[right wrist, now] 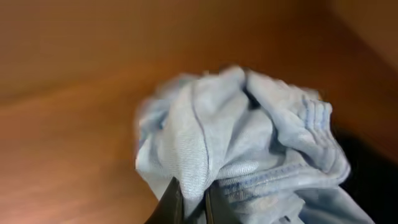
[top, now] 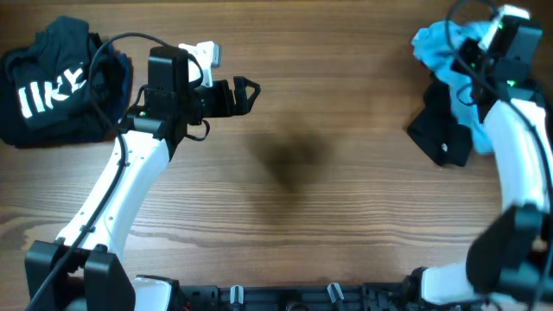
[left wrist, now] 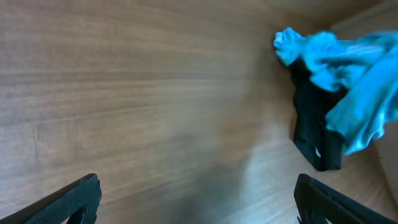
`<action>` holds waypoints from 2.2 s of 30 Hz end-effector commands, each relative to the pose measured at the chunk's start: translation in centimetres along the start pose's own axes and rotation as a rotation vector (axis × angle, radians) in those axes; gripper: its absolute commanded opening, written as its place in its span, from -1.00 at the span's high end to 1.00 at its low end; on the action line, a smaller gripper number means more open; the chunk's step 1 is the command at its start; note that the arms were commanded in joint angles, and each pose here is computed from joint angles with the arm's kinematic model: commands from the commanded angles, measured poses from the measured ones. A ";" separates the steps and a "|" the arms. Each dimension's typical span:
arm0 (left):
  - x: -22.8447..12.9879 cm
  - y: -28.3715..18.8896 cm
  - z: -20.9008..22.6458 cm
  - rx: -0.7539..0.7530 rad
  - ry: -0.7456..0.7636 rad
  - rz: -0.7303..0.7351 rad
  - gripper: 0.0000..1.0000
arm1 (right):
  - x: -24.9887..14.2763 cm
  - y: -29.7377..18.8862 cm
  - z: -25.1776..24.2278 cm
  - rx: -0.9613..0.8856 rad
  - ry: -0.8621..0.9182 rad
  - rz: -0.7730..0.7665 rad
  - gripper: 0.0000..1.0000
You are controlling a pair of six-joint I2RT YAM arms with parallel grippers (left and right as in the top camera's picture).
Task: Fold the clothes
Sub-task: 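Lift the blue T-shirt with the right gripper toward the left gripper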
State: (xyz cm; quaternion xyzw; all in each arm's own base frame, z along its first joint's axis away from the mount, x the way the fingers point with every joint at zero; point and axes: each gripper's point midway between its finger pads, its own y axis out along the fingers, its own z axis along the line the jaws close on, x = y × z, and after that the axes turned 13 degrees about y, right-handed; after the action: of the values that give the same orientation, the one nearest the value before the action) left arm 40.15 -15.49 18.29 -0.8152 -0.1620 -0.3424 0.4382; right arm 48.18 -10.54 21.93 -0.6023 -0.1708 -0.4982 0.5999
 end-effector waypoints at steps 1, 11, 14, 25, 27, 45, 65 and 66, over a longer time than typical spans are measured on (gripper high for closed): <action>1.0 0.0 0.2 0.011 0.011 -0.027 -0.99 | 2.7 -7.4 10.5 0.342 -0.134 -0.099 0.91; 1.3 -3.6 3.3 0.087 -0.063 -0.047 -1.00 | -3.6 -15.6 22.9 0.663 -0.291 -0.023 0.91; 1.4 -4.4 2.8 0.076 -0.062 -0.054 -0.99 | -4.5 -16.5 24.3 0.701 -0.310 -0.016 0.91; 0.6 -4.1 -5.4 -0.229 0.122 -0.024 -1.00 | -5.5 -17.3 25.3 0.744 -0.258 0.037 0.92; 0.6 -3.8 -6.3 -0.245 0.142 -0.023 -0.99 | -5.7 -17.5 25.4 0.756 -0.260 0.046 0.91; 0.4 0.4 -4.7 0.015 0.218 -0.018 -0.98 | -6.3 -18.2 26.0 0.810 -0.243 0.082 0.91; 4.5 2.4 -4.2 0.032 0.200 -0.188 0.92 | -6.2 -18.0 25.9 0.799 -0.242 0.080 0.91; 5.1 1.8 -4.1 0.043 0.198 -0.212 0.92 | -6.2 -17.8 25.7 0.788 -0.241 0.077 0.91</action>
State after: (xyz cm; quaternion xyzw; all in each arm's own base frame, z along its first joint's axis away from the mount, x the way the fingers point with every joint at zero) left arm 42.50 -20.56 19.64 -0.7540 -0.1715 -0.4566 0.4400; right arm 41.33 18.66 30.69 -0.4006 -0.3868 -0.2871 0.7794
